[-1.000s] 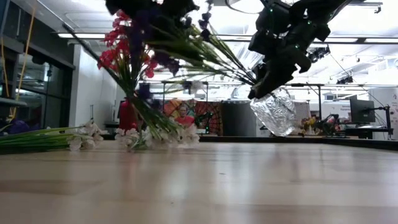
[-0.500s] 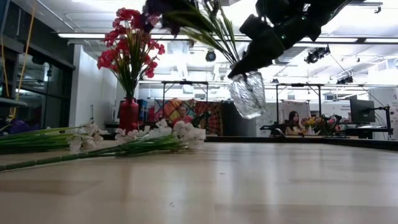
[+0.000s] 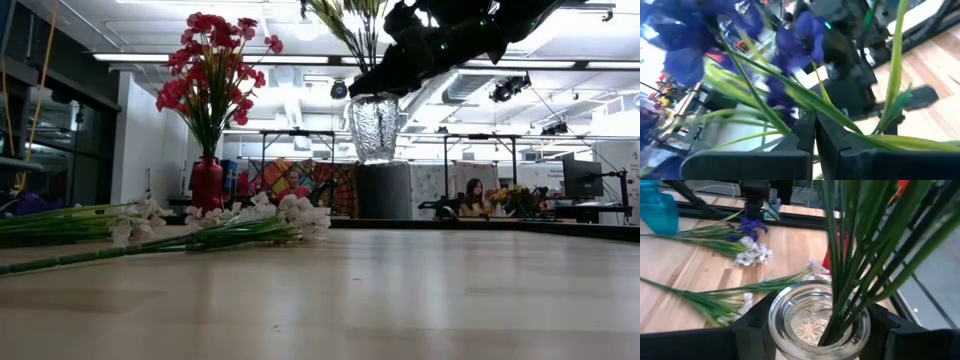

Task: Sort flowers into vase by color
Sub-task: Adjust the transparent vase

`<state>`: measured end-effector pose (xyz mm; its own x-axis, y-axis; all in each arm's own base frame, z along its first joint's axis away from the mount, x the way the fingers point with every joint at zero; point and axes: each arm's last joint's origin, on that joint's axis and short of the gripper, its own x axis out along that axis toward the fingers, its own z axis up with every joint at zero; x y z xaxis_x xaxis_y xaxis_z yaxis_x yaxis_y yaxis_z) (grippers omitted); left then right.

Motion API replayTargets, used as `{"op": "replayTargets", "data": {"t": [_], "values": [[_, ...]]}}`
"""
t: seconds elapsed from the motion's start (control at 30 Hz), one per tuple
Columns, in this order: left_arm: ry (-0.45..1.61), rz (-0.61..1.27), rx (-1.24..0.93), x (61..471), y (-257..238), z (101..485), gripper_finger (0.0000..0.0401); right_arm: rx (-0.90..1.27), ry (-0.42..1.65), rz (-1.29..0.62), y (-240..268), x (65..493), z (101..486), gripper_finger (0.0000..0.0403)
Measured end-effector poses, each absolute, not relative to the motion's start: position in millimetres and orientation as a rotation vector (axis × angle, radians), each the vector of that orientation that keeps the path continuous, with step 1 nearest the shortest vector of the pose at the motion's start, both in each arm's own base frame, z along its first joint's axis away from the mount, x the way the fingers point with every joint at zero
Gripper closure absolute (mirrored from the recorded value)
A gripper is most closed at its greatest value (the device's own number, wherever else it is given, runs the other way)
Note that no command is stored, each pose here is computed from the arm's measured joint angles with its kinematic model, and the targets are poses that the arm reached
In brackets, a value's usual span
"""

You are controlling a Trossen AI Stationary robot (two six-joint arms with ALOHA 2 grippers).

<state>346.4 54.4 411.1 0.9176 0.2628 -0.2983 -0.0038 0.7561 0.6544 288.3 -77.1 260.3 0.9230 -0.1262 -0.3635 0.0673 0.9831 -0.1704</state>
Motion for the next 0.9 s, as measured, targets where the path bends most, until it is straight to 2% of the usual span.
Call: {"op": "replayTargets", "data": {"t": [0.3, 0.6, 0.73, 0.9], "values": [[0.367, 0.222, 0.688, 332.1, 58.3, 451.6, 0.0401, -0.178, 0.326, -0.128, -78.4, 290.1, 265.9, 0.0234], [0.396, 0.143, 0.530, 342.3, 62.8, 436.4, 0.0399, -0.196, 0.281, -0.163, -80.0, 293.3, 279.1, 0.0234], [0.403, 0.135, 0.519, 344.7, 62.9, 433.7, 0.0374, -0.205, 0.264, -0.170, -80.6, 294.7, 285.8, 0.0234], [0.410, 0.185, 0.463, 343.8, 63.8, 435.0, 0.0315, -0.212, 0.269, -0.181, -81.2, 295.1, 288.3, 0.0234]]}}
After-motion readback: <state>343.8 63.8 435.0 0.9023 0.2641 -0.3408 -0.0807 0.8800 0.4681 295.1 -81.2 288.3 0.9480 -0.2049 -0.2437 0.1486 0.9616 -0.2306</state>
